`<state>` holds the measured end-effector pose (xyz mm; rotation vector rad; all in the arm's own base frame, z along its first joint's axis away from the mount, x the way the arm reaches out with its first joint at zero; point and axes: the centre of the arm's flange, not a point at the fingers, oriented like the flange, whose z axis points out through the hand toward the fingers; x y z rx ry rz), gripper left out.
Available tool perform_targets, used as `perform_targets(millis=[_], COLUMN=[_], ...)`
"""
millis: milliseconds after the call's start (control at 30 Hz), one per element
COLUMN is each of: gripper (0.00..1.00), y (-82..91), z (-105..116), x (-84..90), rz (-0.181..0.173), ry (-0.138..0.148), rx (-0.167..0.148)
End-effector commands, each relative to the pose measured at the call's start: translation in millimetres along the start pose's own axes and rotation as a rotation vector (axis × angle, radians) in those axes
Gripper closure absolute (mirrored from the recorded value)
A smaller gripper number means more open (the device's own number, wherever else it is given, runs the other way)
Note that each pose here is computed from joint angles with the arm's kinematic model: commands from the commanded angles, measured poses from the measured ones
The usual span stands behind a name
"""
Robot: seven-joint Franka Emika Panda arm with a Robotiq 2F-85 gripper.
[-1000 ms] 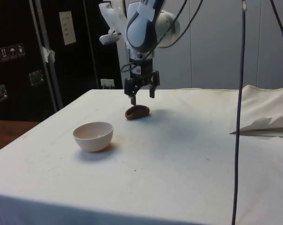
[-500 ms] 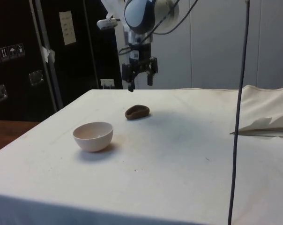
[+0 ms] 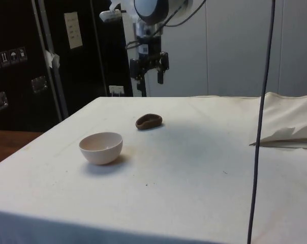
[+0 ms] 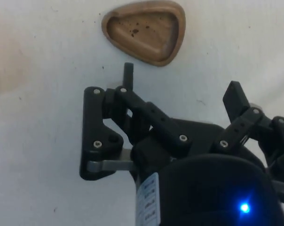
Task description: Pour the coffee beans from the cup into the bowl.
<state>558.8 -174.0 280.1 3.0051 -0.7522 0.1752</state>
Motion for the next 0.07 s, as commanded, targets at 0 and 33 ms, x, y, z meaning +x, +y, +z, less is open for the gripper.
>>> perform_targets(millis=[0,33], gripper=[0.0,0.0], y=[-1.3,-3.2], z=[-2.5,-6.0], x=[-0.1,-1.0], rz=[-0.002,-0.002], ry=[0.001,0.003], rx=[-0.003,-0.018])
